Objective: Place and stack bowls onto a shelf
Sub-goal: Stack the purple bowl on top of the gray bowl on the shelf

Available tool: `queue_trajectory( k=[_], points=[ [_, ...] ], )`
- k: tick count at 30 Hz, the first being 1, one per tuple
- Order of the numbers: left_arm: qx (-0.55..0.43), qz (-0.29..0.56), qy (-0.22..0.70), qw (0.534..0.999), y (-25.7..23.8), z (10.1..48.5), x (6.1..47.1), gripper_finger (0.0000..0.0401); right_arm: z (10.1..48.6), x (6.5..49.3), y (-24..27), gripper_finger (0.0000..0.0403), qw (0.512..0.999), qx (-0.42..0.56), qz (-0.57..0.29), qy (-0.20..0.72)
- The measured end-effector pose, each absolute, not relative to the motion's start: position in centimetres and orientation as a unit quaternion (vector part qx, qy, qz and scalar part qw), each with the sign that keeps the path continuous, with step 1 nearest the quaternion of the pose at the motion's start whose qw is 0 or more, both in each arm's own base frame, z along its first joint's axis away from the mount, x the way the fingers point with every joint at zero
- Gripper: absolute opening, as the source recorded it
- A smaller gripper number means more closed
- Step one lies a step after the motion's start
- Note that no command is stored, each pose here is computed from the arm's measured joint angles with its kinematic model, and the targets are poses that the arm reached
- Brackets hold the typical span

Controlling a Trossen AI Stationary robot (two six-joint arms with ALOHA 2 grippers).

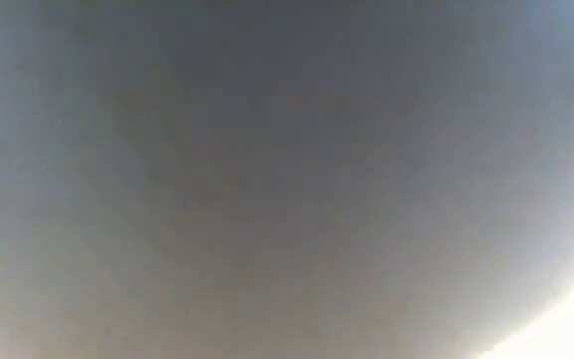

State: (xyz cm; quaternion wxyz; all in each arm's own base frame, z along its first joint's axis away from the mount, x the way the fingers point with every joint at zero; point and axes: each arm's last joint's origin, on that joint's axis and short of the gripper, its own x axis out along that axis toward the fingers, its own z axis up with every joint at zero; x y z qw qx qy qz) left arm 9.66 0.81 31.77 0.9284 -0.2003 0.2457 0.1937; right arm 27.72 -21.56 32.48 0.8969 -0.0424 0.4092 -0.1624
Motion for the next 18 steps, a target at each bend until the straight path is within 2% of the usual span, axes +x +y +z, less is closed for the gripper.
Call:
queue_trajectory(
  k=[4,9,18],
  points=[
    [-0.239,0.17,0.253,0.922,0.6,31.7,10.2,0.0113,36.7,25.7,-18.9,0.0115,0.909,-0.086,-0.189,0.362],
    [-0.247,0.133,0.303,0.911,-0.1,30.8,13.4,0.0113,40.9,22.7,-15.6,0.0115,0.907,-0.161,-0.227,0.318],
    [-0.267,0.063,0.381,0.883,-3.9,27.6,20.0,0.0113,44.5,18.4,-11.1,0.0115,0.923,-0.189,-0.218,0.256]
  ],
)
